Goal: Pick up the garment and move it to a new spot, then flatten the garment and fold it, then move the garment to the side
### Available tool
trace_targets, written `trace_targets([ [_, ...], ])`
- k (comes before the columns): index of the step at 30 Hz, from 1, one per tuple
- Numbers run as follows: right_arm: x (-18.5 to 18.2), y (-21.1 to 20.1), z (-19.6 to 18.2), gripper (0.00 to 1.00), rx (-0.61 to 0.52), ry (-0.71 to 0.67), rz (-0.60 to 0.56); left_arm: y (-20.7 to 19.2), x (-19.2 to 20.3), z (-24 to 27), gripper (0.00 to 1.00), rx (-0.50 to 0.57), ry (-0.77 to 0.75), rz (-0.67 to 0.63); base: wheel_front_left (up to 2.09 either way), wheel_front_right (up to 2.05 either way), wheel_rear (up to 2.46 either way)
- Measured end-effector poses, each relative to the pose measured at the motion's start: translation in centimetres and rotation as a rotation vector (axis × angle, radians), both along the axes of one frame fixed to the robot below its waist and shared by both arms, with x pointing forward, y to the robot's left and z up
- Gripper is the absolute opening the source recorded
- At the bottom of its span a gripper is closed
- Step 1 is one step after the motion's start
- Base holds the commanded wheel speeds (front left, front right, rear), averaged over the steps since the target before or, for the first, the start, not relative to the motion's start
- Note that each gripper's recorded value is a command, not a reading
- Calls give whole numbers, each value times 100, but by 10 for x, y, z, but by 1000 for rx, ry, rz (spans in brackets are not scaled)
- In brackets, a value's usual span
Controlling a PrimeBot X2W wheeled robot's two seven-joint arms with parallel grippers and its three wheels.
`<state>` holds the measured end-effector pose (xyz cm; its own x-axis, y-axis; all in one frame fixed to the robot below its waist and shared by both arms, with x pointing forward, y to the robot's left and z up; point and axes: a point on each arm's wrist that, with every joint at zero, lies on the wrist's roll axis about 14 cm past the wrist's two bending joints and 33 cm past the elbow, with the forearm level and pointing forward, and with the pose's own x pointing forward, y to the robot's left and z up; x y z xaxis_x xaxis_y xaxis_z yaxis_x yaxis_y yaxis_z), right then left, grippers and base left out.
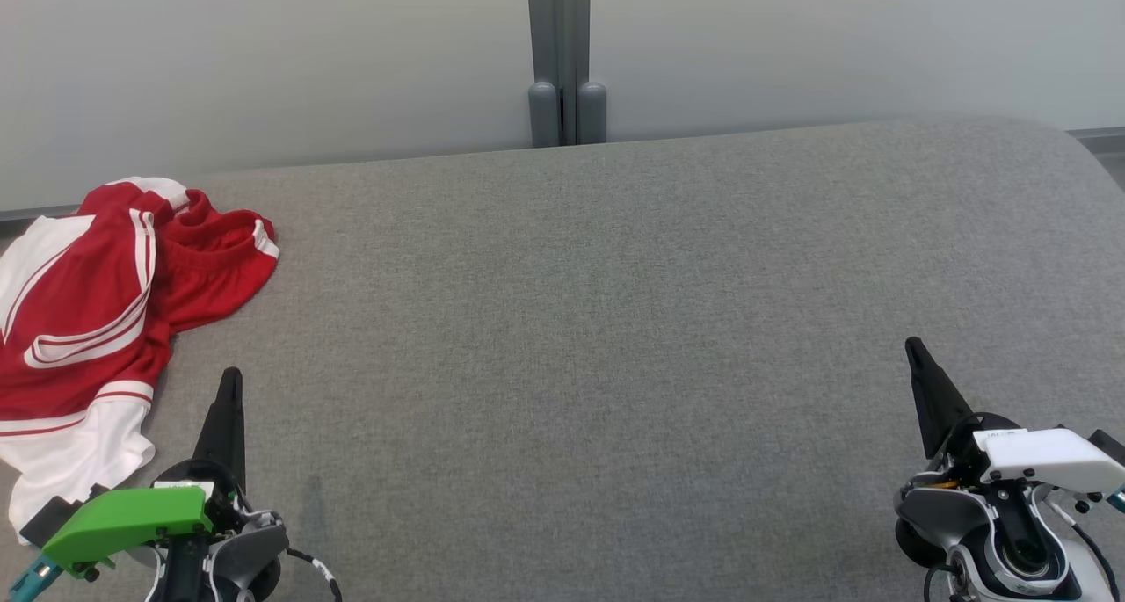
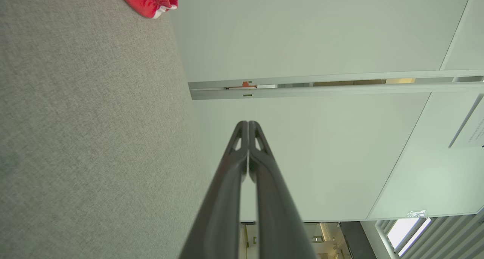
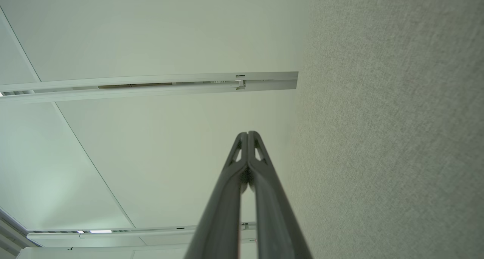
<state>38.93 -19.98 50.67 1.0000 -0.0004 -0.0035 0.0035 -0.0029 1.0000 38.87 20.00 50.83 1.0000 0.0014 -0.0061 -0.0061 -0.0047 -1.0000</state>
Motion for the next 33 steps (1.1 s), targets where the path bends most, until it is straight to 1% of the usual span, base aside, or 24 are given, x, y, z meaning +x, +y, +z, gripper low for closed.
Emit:
trace_targets([
  [28, 0, 0, 0, 0, 0, 0, 0, 0, 0, 0, 0, 0, 0, 0, 0, 0, 0],
  [29, 0, 0, 0, 100, 0, 0, 0, 0, 0, 0, 100, 0, 0, 0, 0, 0, 0],
  [33, -9, 2, -20, 100, 11, 60, -1, -2, -8, -20, 100, -11, 60, 1, 0, 0, 0],
])
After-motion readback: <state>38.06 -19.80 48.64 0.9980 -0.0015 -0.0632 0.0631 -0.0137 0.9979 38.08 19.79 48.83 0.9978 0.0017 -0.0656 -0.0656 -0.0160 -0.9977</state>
